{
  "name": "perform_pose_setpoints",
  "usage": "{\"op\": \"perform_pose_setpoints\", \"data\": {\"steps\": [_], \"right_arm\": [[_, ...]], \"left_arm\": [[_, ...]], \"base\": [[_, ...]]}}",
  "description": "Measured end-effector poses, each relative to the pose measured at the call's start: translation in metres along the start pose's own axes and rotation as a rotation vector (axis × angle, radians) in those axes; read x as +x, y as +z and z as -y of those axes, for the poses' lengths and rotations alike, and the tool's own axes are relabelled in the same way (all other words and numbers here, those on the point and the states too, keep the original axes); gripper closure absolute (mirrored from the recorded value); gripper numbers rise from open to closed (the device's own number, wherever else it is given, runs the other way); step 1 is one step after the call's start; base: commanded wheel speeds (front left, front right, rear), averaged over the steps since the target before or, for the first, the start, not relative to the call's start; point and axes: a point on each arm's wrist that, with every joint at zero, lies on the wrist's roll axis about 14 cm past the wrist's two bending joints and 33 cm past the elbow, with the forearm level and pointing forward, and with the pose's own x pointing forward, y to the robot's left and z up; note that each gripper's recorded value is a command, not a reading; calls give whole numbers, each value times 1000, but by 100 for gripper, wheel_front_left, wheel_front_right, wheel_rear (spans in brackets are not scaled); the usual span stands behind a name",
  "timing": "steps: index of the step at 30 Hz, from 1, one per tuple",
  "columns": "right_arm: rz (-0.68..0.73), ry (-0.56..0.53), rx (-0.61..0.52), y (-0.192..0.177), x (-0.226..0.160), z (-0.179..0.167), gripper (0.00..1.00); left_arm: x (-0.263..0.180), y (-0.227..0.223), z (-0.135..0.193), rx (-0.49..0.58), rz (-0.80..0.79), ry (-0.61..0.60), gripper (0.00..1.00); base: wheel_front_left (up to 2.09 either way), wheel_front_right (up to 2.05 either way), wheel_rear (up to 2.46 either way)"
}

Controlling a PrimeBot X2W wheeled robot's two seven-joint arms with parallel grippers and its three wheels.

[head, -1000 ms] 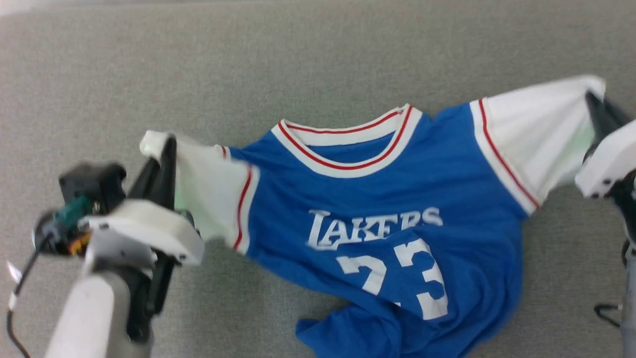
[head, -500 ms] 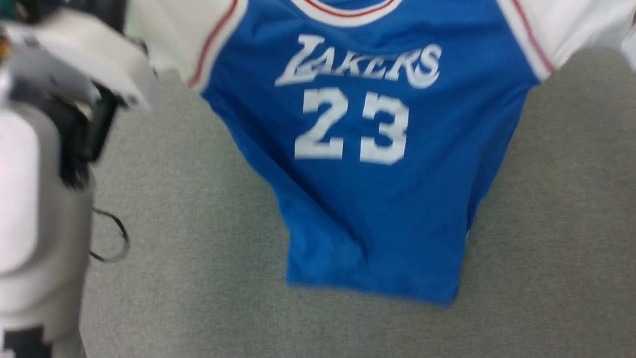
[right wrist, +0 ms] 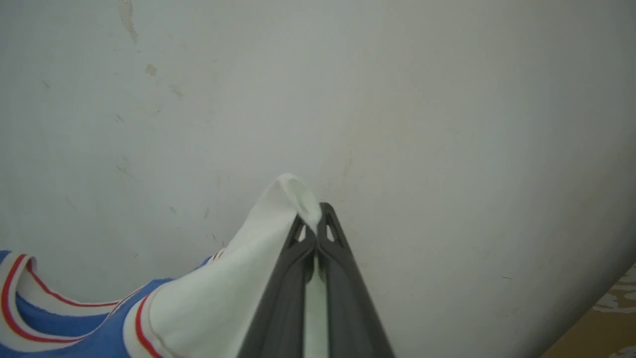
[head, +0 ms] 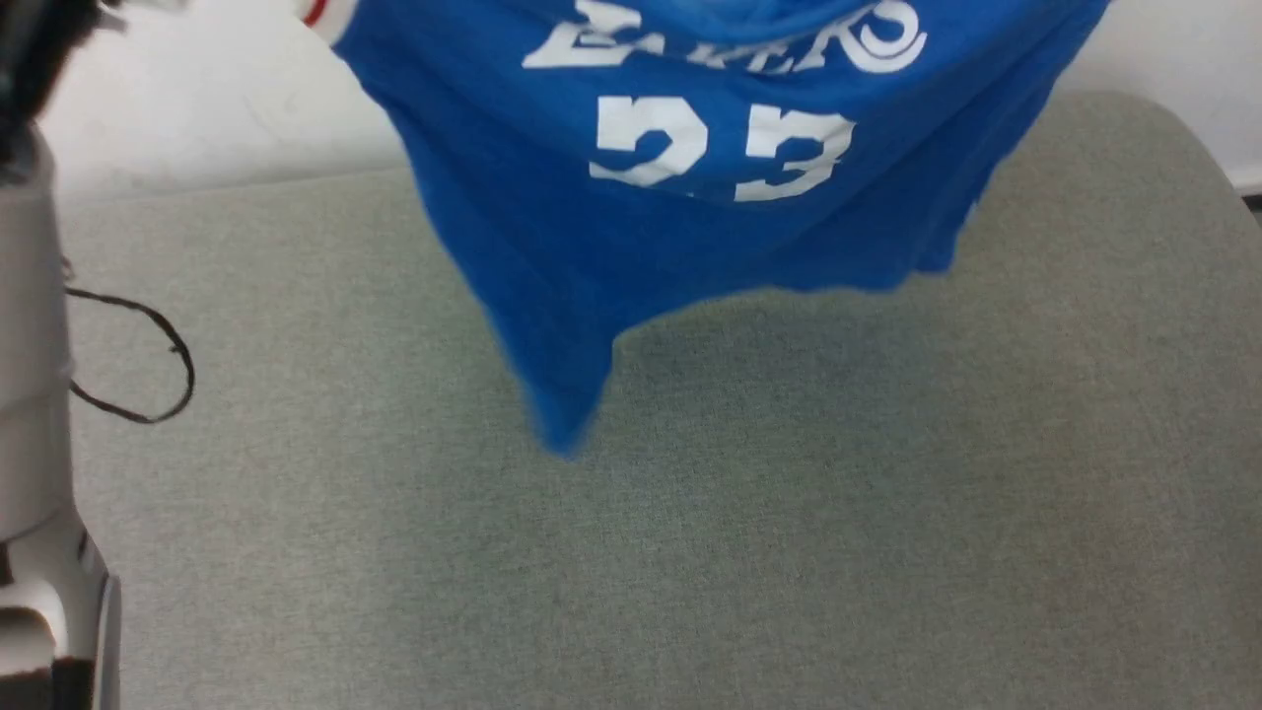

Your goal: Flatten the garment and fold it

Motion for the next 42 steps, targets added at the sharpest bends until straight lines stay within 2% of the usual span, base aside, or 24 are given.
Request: {"op": "perform_pose_setpoints", "data": {"steps": [3,6,14,18,25,32,38,42], "right_arm": [[-40,-4,4,-8,13,0,100],[-64,-20,-31,-16,30,1,100],[31,-83,-108,-11,93,7,100],[63,-58,-152,-23,127,-12,100],[62,-31,-221,-61,169,-28,100],[-31,3,-256,-135,195,-34,100],[-135,69,-248,-208,201,-52,100],[-158,135,-220,-233,197,-72,100]], "left_arm": [[13,-12,-4,-40,-52,17,100],[31,-12,-5,-47,-40,32,100],[94,20,-8,-90,236,93,100],[122,1,-13,-91,285,121,100],[148,-28,-39,-118,353,206,100],[168,-88,-44,-112,328,178,100],[170,-159,-51,-124,217,161,100],[163,-184,-50,-140,170,133,100]], "base": [[0,0,0],[0,0,0],[0,0,0],[0,0,0],[0,0,0],[0,0,0],[0,0,0],[0,0,0]]}}
